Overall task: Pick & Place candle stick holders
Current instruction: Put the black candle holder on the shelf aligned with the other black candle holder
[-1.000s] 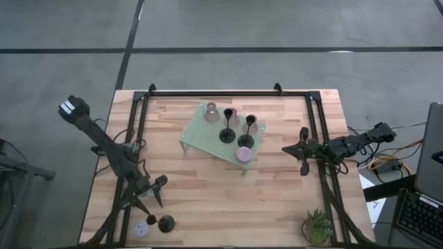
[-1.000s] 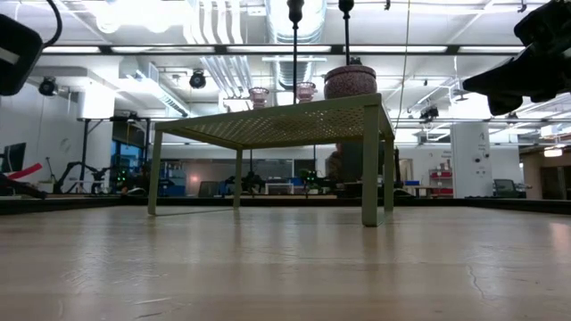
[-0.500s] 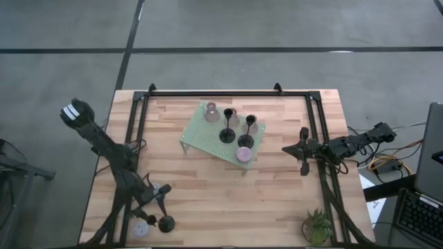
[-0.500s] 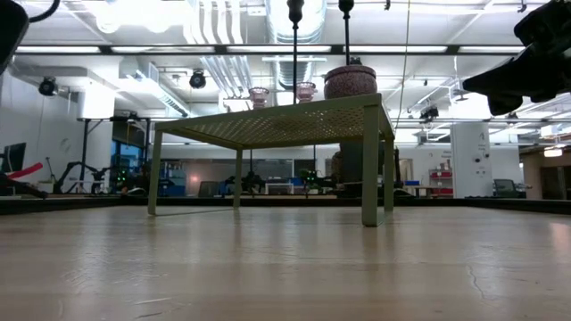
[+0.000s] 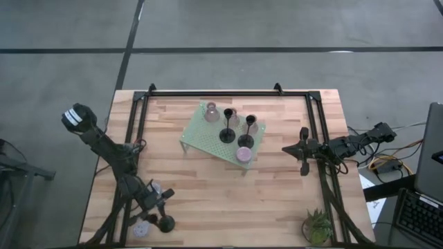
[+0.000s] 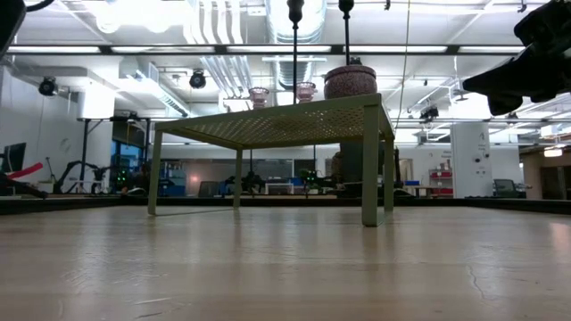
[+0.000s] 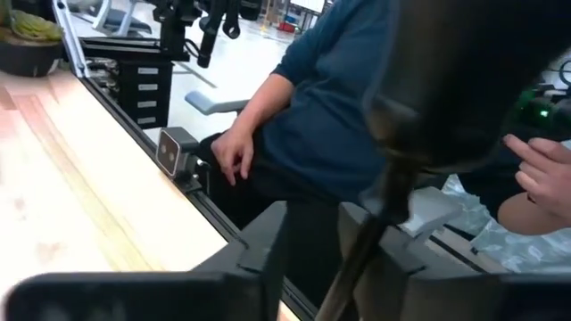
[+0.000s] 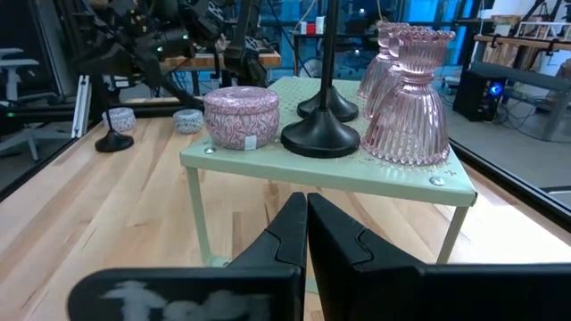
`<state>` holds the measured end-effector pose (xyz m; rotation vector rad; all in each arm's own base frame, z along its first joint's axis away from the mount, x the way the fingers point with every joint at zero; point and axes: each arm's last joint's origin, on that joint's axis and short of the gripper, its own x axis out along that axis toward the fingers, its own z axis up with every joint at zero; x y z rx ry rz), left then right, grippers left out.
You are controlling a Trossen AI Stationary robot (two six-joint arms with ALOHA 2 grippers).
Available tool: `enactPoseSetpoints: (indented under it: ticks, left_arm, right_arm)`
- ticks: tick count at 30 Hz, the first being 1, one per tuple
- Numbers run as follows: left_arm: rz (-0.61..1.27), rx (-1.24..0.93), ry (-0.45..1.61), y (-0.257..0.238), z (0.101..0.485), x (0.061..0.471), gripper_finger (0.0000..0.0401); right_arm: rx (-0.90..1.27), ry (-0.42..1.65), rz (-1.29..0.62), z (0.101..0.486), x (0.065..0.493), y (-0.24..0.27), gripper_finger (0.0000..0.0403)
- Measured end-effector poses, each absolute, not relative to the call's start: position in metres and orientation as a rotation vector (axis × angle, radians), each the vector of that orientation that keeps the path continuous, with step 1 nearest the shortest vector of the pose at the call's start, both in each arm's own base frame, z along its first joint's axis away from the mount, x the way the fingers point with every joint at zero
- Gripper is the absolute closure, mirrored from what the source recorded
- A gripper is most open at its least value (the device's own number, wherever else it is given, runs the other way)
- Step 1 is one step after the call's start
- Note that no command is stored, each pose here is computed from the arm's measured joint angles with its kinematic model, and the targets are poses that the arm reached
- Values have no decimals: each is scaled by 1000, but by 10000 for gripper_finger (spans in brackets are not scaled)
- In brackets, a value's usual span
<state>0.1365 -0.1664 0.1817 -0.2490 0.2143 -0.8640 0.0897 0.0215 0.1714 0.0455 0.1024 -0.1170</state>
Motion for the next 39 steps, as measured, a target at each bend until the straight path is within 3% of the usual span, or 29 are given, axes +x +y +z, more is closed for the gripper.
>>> enactPoseSetpoints:
  ticks: [7,13,20,33,39]
  left_arm:
    - [-810,-240,192,-165,183,138,390]
    - [-647,-211,133,-159,187,141,388]
    - [-296,-123,31,-147,195,145,389]
    - [35,-102,-180,-117,249,174,392]
    - [148,-95,-187,-98,269,189,395]
  right_arm:
    - [46,102,-117,171,90,21,394]
    - [45,102,-117,171,90,21,394]
    - [46,102,-117,171,90,21,394]
    - [46,102,-117,171,90,21,394]
    - [46,102,-117,171,90,21,394]
